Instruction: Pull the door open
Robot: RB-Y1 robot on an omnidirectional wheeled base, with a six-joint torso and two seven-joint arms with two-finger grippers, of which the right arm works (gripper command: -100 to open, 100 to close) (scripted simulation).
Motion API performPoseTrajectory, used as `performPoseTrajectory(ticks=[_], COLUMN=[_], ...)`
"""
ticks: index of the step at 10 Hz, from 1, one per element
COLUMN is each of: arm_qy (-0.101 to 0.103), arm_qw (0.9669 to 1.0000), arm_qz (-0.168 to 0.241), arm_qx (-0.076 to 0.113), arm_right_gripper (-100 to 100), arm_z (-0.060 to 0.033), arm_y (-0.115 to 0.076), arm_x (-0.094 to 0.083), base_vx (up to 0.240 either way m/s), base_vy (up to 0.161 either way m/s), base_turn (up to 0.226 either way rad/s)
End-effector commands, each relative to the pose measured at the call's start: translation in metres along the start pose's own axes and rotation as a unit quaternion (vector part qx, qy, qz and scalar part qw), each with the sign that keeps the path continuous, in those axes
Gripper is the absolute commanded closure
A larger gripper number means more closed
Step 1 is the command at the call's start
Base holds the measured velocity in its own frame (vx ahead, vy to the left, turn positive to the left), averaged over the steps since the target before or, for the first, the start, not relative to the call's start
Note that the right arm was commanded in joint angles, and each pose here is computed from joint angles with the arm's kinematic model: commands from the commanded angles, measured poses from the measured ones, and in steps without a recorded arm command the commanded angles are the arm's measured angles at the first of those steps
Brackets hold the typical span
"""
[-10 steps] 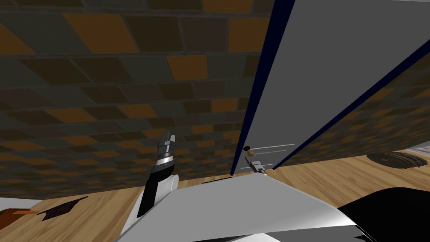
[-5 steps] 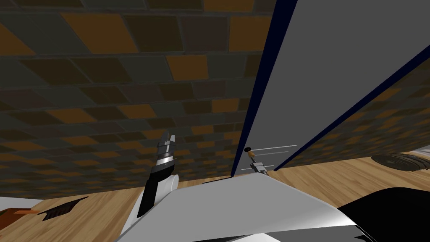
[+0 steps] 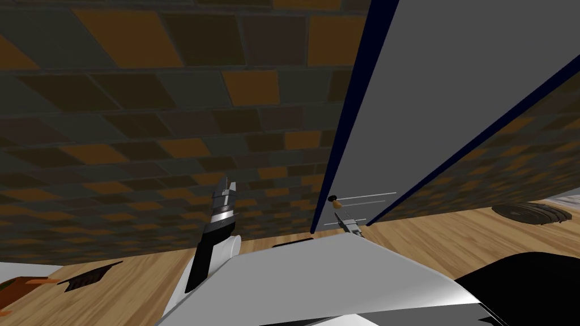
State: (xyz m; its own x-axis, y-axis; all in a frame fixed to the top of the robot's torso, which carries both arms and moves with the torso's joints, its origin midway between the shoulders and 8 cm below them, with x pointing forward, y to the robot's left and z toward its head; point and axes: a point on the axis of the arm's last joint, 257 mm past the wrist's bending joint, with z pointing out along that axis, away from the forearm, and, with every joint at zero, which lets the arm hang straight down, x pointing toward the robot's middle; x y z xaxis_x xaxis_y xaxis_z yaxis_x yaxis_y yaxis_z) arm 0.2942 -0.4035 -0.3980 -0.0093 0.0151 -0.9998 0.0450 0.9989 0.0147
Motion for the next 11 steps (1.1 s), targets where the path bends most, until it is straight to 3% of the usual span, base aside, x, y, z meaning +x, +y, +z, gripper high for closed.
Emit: performPoseTrajectory(ticks=[1, 5, 11], arm_qy=[-0.002, -0.004, -0.009], arm_qw=[1.0000, 0.9999, 0.9999], arm_qz=[-0.003, -0.007, -0.006], arm_qx=[-0.003, -0.008, 0.008], arm_right_gripper=[-100, -100, -100], arm_z=[-0.0039, -0.0103, 0.0039], arm_y=[-0.001, -0.003, -0.010], arm_x=[-0.002, -0.005, -0.006], base_vx=[-0.206, -0.154, 0.189], base_vy=[-0.001, -0.003, -0.024], base_turn=[-0.033, -0.027, 0.054])
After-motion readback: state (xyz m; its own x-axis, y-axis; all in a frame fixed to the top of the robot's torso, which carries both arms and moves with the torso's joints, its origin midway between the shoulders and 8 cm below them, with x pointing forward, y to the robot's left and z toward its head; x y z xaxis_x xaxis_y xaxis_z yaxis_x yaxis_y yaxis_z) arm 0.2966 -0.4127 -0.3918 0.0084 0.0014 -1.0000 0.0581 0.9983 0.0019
